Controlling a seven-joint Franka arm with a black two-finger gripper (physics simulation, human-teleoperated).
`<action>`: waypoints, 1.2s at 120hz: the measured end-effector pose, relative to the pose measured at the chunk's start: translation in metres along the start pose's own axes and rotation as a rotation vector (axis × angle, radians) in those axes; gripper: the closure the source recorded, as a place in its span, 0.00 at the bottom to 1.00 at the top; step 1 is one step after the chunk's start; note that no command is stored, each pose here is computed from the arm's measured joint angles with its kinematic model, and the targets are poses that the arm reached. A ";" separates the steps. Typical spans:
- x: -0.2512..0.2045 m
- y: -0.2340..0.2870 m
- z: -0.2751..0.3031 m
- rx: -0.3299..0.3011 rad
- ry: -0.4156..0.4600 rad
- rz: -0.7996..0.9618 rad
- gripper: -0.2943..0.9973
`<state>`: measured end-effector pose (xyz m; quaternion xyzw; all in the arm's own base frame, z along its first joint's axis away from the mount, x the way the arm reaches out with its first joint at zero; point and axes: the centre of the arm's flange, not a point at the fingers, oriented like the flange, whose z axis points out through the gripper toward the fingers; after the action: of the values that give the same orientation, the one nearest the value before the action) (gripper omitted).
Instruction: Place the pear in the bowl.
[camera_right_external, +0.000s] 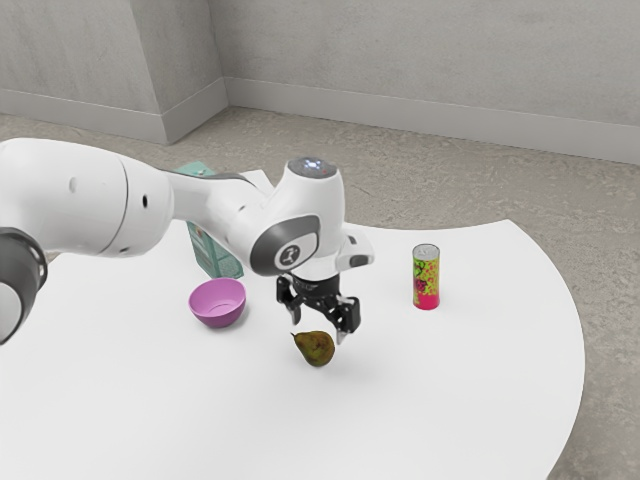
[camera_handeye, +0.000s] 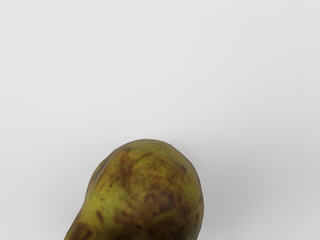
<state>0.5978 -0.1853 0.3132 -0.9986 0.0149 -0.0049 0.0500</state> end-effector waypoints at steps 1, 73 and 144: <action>0.000 0.000 0.000 0.001 0.000 0.003 0.26; -0.005 -0.001 0.038 0.020 -0.046 0.181 0.27; -0.001 -0.003 0.054 0.000 -0.036 0.224 0.45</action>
<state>0.5976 -0.1769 0.2600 -0.9906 0.1256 0.0186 0.0506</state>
